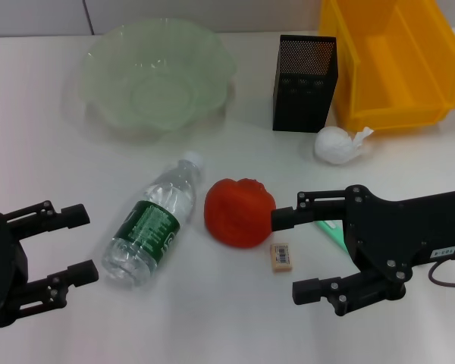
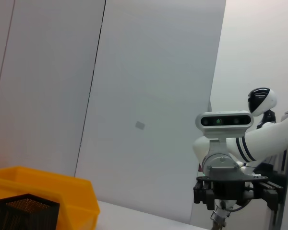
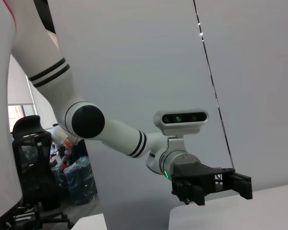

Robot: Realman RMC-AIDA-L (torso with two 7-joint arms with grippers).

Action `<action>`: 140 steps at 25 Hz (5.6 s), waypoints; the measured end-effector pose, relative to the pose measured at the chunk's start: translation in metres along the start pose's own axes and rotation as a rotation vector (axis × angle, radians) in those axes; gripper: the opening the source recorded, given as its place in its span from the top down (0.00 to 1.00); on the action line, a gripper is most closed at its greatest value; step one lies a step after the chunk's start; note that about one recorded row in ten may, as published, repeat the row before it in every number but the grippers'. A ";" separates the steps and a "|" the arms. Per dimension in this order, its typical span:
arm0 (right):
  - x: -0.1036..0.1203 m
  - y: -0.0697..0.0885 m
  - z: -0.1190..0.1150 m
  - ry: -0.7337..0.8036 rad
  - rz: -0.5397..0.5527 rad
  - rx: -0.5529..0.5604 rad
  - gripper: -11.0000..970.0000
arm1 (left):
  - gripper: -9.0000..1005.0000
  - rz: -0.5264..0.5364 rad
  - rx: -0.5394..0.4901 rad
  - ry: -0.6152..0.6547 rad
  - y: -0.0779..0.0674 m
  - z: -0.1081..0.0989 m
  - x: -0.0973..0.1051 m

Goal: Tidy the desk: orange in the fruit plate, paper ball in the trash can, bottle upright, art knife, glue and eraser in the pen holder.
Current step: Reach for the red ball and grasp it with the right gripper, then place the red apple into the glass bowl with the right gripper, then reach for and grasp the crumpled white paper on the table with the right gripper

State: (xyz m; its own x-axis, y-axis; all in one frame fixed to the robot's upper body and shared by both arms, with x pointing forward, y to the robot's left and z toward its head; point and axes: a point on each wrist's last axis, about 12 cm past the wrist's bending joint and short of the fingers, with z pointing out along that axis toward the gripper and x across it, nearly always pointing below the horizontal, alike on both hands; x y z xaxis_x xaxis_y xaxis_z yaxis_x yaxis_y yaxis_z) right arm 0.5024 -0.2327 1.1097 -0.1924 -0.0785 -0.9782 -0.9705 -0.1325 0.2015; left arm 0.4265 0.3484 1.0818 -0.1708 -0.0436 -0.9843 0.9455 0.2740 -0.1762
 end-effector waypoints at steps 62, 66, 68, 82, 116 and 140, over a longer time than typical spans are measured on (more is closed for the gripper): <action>-0.066 -0.098 0.138 1.105 0.017 0.348 0.44 | 0.32 0.016 0.021 0.025 0.006 0.007 -0.001; -0.068 -0.096 0.138 1.112 0.023 0.336 0.56 | 0.32 0.014 0.020 0.024 0.005 0.007 0.000; -0.073 -0.094 0.136 1.115 0.020 0.330 0.62 | 0.32 0.013 0.020 0.023 0.005 0.007 0.000; -0.193 -0.137 0.118 0.677 -0.074 0.708 0.82 | 0.32 0.004 0.017 0.013 0.001 0.008 0.003; -0.141 -0.099 0.047 0.927 0.303 0.890 0.13 | 0.33 -0.001 0.023 0.009 0.005 0.022 0.005; -0.060 -0.077 -0.054 0.542 0.688 0.994 0.13 | 0.33 0.028 0.038 0.031 0.019 0.033 -0.002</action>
State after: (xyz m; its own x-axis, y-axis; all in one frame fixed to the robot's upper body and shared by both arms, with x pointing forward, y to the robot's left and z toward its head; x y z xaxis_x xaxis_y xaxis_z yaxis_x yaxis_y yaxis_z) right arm 0.5963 -0.2707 1.1552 -0.8283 -0.2510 -0.5009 -0.4360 0.8502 0.2951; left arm 0.4542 0.3223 1.0802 -0.1524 -0.0061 -0.9883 0.9598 0.2377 -0.1495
